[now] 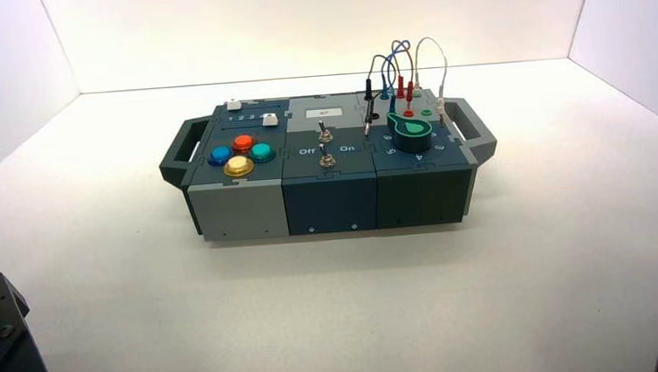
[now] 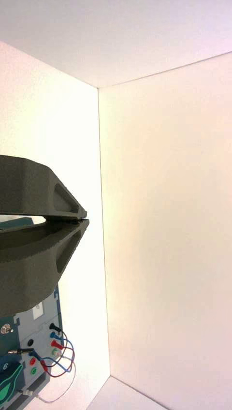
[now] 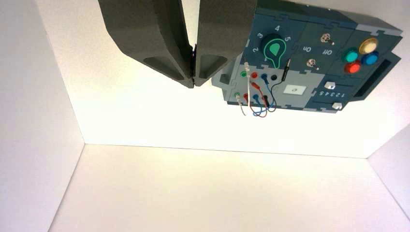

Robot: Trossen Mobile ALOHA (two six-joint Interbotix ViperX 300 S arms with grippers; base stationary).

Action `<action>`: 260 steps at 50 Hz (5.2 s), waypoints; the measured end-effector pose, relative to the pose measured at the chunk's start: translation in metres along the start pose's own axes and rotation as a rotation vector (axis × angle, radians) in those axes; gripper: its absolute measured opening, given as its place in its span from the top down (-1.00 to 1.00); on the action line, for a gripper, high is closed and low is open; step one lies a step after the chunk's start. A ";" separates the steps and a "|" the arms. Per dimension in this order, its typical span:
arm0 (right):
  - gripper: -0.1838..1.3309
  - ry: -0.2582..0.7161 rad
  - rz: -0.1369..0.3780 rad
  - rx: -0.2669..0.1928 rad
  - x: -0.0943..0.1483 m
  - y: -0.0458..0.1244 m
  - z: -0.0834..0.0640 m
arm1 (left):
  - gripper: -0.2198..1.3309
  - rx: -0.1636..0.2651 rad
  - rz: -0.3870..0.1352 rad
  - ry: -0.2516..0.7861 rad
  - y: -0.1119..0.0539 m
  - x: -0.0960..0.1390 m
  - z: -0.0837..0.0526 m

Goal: Move the top slider to position 5.

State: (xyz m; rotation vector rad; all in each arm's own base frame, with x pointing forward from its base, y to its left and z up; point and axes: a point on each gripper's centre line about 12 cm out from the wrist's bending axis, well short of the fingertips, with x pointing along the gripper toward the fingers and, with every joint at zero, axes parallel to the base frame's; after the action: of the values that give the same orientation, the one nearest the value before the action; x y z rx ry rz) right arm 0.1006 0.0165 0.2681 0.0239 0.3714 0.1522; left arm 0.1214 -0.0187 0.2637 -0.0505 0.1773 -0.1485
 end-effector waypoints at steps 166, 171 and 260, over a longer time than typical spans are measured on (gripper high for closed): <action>0.94 0.015 0.016 -0.007 0.003 0.002 -0.001 | 0.93 0.121 -0.135 0.934 -0.063 0.275 -0.137; 0.94 0.016 0.016 -0.007 0.003 0.002 -0.001 | 0.93 0.126 -0.140 0.939 -0.065 0.275 -0.139; 0.94 0.016 0.008 -0.005 0.003 0.001 -0.001 | 0.92 0.193 -0.227 0.958 -0.108 0.287 -0.150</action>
State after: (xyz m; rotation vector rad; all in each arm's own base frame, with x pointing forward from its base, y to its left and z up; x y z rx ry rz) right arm 0.1024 0.0179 0.2661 0.0189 0.3867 0.1615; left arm 0.3587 -0.1745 0.0735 0.1998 1.1133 -0.4099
